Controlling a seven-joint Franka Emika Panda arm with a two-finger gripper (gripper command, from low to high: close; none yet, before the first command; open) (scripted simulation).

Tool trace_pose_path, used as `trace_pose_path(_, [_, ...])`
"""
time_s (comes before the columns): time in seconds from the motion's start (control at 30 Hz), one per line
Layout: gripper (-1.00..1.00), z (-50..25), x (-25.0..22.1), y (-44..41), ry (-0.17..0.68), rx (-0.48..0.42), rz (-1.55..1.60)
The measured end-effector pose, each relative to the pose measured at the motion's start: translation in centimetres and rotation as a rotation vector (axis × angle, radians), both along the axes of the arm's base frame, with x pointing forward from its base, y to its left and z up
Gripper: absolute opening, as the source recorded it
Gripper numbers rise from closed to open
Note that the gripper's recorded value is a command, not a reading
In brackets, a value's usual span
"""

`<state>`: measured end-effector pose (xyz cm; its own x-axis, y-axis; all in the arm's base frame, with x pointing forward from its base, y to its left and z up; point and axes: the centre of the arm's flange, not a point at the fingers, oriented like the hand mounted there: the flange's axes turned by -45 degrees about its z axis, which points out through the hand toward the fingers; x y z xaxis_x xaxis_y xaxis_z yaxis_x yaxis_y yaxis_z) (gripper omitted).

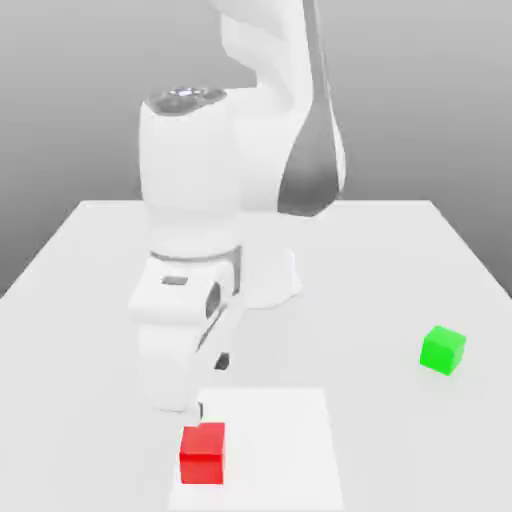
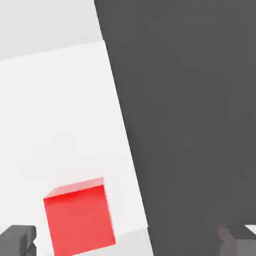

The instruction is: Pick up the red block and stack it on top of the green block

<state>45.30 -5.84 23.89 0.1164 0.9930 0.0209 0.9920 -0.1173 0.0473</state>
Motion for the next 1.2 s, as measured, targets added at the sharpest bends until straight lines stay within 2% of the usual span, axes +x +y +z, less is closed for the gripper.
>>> trace_pose_path(0.1, [0.0, -3.3, -0.8, -0.4, 0.04, -0.016, 0.085])
trace_pose_path(0.23, [0.0, -8.0, -1.0, -0.5, 0.048, -0.018, 0.1])
trace_pose_path(0.27, [-1.0, -9.0, -1.0, -0.5, 0.048, -0.018, 0.1])
trace_pose_path(0.5, [-1.0, -9.0, -1.1, -0.5, 0.05, -0.017, 0.1])
trace_pose_path(0.67, [-1.0, -3.9, -1.1, -0.4, 0.05, -0.017, 0.101])
trace_pose_path(0.8, [-1.0, -2.3, -2.1, 8.3, 0.053, -0.001, 0.213])
trace_pose_path(1.0, [-1.0, -0.9, -8.8, 24.2, 0.059, 0.003, 0.468])
trace_pose_path(1.2, [-1.0, 0.4, -18.4, 33.2, 0.053, -0.018, 0.648])
